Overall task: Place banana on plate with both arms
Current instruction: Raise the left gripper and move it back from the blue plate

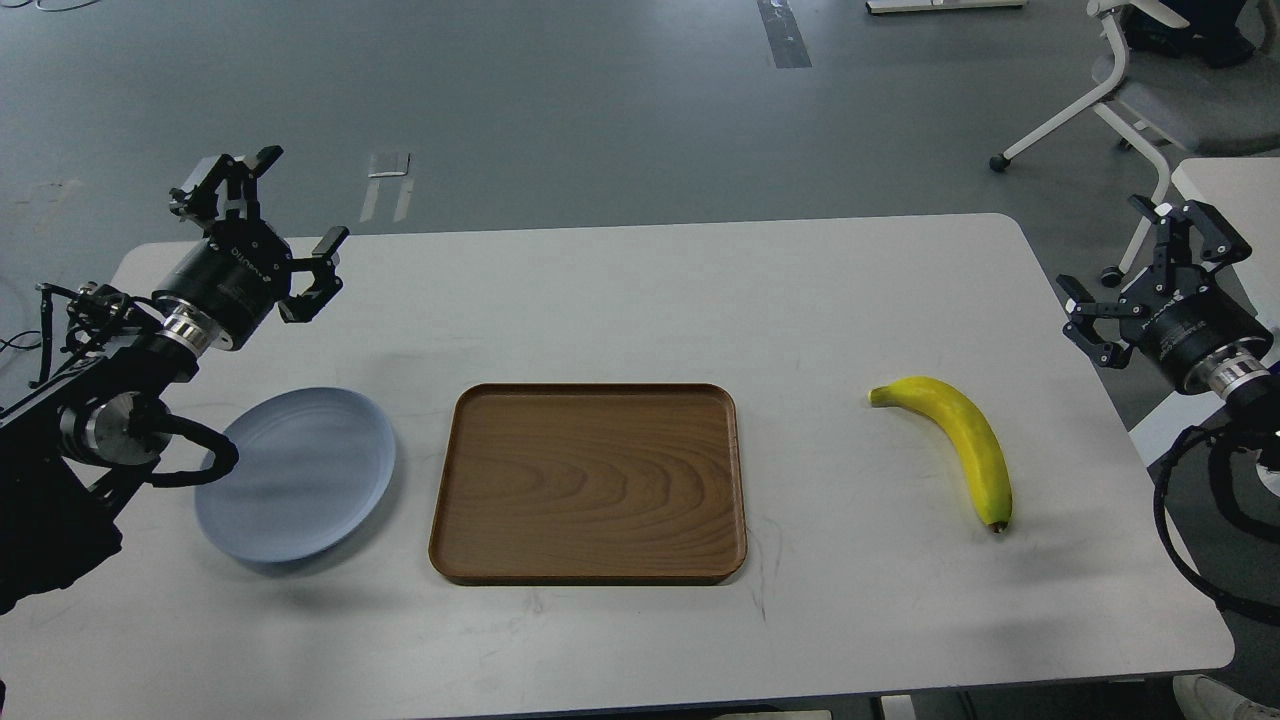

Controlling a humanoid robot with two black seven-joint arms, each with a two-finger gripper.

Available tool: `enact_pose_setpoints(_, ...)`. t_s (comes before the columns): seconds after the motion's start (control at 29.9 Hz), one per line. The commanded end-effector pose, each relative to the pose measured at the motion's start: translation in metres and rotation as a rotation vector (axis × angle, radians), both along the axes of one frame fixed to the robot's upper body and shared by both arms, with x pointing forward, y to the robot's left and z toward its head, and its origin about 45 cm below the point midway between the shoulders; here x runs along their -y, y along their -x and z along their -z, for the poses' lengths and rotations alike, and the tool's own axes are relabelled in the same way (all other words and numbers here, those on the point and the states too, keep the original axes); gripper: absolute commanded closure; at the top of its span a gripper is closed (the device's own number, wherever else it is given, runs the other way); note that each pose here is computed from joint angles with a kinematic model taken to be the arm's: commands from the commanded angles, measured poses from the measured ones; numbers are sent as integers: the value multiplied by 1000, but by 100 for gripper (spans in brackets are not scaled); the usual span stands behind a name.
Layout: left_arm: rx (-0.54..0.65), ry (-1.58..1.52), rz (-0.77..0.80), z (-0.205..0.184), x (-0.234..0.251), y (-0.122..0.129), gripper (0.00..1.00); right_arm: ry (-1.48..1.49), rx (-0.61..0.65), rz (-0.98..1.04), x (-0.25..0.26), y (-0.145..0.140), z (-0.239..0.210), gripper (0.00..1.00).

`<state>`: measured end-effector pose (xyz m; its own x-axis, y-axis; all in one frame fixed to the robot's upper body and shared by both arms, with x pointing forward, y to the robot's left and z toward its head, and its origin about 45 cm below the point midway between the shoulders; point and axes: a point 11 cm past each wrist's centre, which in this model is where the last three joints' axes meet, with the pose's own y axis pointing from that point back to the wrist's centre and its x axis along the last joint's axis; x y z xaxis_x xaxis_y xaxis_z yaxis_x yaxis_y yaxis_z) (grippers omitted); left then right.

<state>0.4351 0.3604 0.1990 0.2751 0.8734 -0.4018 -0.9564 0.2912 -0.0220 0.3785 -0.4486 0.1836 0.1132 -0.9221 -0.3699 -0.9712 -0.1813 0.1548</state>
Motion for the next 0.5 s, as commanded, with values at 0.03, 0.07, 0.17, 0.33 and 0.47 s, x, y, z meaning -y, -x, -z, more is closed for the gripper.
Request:
enact_pose_setpoints(0.03,-9,2,-5,5,-1,3,0,2,-1,-1,-1,0,1,0)
enact_pose_setpoints(0.07,-9,0,-6,5,-1,3,0,2,-1,-1,-1,0,1,0)
enact_pose_setpoints(0.17,-17,-12,-15,7,-6,3,0,1,1,-1,-1,-1,0,0)
enact_pose_setpoints(0.33,-5,-30,-59,2,-23,0,0,14,3,3,3,-1,-1,0)
enact_pose_setpoints(0.47,13,-69,-105,-9,-40,-7,0,29,4,0,6,-1,-3,0)
